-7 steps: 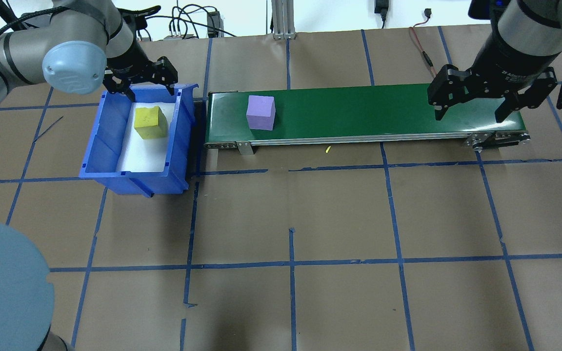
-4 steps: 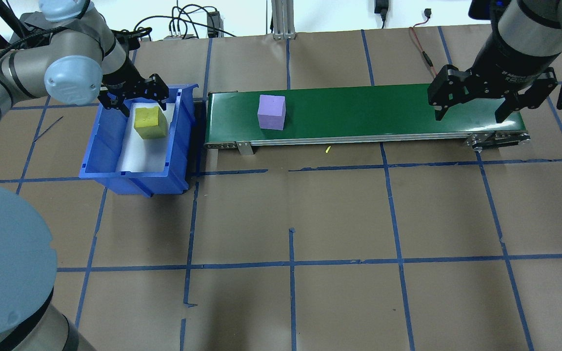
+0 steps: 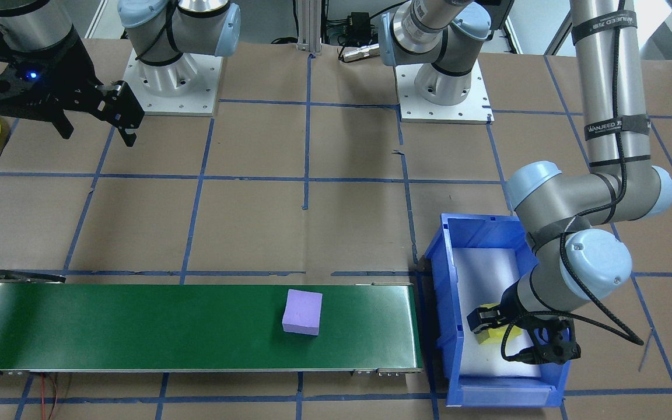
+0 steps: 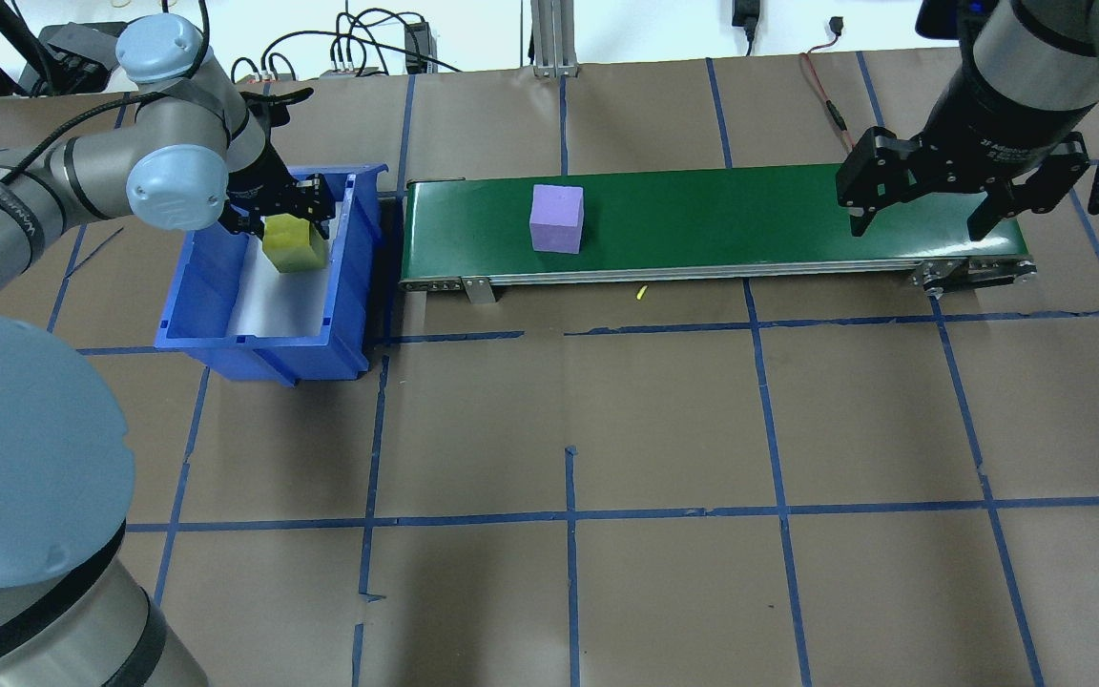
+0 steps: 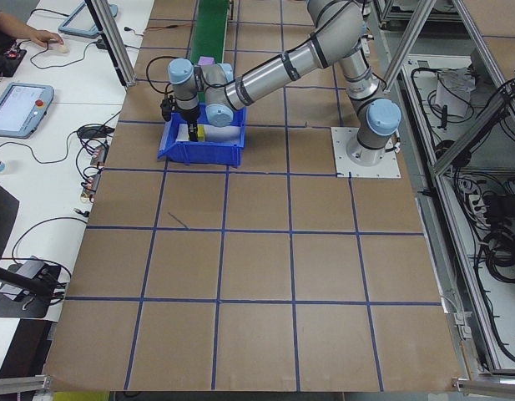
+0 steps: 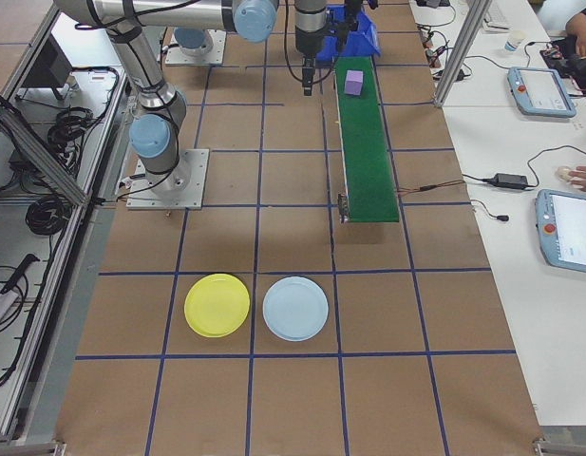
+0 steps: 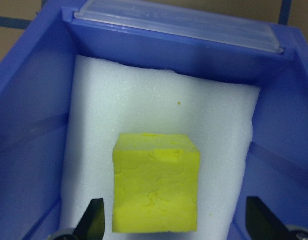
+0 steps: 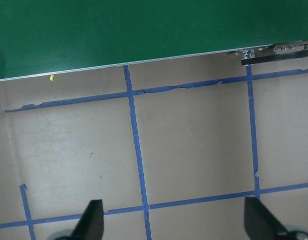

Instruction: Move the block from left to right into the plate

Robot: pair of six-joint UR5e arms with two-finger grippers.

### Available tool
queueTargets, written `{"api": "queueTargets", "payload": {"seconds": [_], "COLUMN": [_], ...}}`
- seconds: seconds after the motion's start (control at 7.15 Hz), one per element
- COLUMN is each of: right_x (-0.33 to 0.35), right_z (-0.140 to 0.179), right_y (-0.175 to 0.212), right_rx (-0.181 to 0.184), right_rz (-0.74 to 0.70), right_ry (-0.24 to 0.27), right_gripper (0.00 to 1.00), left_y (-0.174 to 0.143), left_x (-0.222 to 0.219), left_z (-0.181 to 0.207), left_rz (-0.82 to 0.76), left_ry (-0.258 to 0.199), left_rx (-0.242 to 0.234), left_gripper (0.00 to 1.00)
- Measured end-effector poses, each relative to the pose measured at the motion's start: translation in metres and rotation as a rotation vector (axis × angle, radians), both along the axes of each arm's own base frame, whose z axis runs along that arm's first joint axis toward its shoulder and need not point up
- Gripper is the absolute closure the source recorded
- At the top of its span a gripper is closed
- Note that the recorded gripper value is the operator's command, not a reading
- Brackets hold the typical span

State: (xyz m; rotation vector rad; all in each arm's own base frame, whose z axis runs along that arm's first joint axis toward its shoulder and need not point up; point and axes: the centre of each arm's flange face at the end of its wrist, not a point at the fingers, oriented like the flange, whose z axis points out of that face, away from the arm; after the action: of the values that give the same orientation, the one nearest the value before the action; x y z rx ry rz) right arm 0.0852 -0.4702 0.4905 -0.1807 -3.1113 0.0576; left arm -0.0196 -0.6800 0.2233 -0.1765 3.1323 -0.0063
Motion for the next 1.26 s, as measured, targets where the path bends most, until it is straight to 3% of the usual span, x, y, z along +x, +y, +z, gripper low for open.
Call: {"api": "queueTargets", "payload": {"seconds": [0.42, 0.84, 1.26], "right_x": [0.0, 0.0, 0.0], "right_z": [0.0, 0.0, 0.0], "right_y": [0.0, 0.0, 0.0], "right_rx": [0.001, 0.0, 0.0], "right_rz": [0.0, 0.0, -0.001], "right_ry": [0.0, 0.0, 0.0], "right_gripper": [0.0, 0.0, 0.0], "left_y": [0.005, 0.032, 0.04], "left_x": [0.001, -0.016, -0.09], "left_z": [0.027, 0.104, 0.142], "left_rz": [-0.038, -0.04, -0.08], "left_ry": [-0.032, -0.029, -0.025], "left_rx": [-0.004, -0.001, -0.035], "left_gripper": [0.79, 0.78, 0.76]}}
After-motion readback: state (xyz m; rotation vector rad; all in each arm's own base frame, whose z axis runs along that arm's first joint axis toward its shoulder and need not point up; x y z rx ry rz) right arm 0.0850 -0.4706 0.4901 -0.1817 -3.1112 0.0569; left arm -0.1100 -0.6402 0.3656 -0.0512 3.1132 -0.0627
